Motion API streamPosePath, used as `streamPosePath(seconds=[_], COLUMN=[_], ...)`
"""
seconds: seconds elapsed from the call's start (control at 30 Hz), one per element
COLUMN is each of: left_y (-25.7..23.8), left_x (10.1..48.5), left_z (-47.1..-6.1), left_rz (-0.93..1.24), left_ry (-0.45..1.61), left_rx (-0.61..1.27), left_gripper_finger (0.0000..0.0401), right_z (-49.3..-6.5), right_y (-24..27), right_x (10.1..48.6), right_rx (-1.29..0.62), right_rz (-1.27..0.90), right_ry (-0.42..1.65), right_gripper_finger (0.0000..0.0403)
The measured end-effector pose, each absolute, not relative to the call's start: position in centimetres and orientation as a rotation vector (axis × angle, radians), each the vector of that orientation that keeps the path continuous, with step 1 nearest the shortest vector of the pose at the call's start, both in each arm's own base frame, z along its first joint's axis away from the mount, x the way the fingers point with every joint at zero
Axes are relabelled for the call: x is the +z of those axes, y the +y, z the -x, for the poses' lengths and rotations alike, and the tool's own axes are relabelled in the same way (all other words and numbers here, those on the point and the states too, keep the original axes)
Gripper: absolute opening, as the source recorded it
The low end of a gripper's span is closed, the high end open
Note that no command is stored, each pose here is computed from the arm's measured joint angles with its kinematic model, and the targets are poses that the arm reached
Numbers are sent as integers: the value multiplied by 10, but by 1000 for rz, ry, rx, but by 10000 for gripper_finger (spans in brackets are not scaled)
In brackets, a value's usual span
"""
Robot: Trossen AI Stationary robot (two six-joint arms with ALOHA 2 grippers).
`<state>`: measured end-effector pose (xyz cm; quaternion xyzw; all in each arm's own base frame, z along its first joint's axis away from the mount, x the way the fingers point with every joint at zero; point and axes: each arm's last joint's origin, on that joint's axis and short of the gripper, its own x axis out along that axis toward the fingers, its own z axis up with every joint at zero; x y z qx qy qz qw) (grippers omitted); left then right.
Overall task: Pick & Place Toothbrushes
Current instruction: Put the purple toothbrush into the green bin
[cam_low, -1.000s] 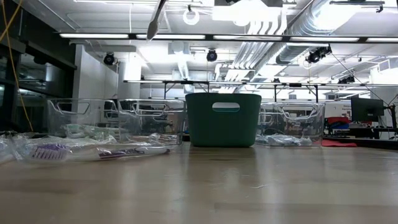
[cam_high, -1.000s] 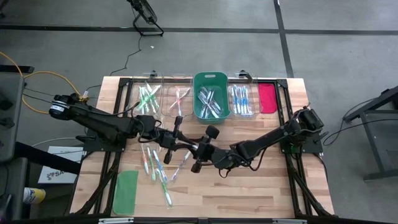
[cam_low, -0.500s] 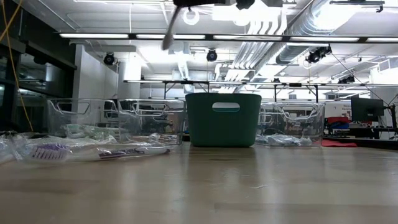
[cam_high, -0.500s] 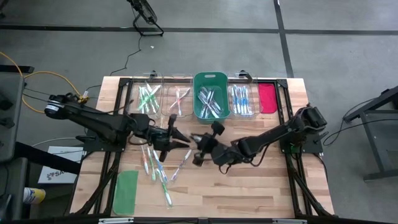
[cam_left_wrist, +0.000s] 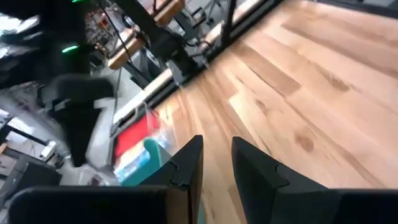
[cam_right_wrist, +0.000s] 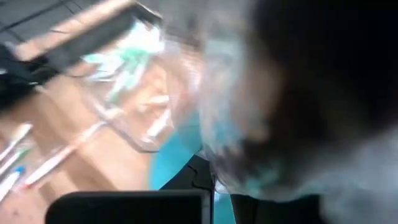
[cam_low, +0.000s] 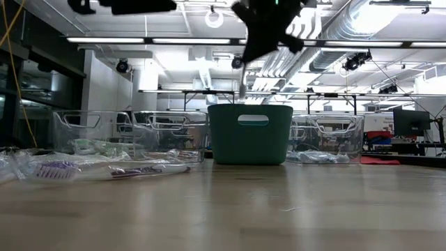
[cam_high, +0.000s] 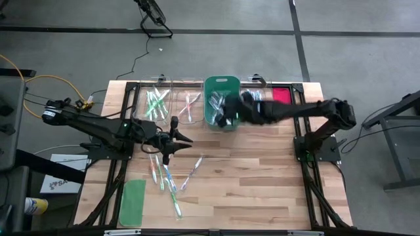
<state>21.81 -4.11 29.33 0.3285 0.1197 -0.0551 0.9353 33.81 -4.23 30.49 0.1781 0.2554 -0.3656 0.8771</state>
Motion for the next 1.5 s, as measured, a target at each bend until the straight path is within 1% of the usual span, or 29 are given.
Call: streamPosePath(seconds=[0.13, 0.27, 0.37, 0.5, 0.77, 0.87, 0.97, 1.33, 1.5], left_y=[-41, -41, -41, -41, -41, -42, -42, -43, -43], left_x=[282, 273, 271, 271, 273, 272, 269, 260, 254], left_z=[-218, -217, -216, -216, -219, -220, -221, -227, -225], left_rz=[-669, -656, -648, -647, -666, -666, -669, -673, -635], left_ry=[233, 257, 260, 245, 211, 213, 233, 273, 345], left_rx=[-109, -114, -114, -110, -102, -103, -109, -124, -138], left_gripper_finger=[81, 81, 81, 81, 81, 81, 81, 81, 81], right_z=[-323, -308, -298, -292, -301, -305, -307, -312, -310], right_y=[-94, -132, -149, -160, -166, -169, -170, -166, -154], right_x=[297, 295, 293, 287, 266, 257, 257, 259, 269], right_rx=[-758, -689, -624, -589, -576, -577, -579, -589, -573], right_rz=[-550, -750, -859, -951, -987, -983, -972, -907, -864], right_ry=[641, 676, 699, 743, 816, 838, 830, 801, 798], right_gripper_finger=[15, 15, 15, 15, 16, 24, 41, 125, 145])
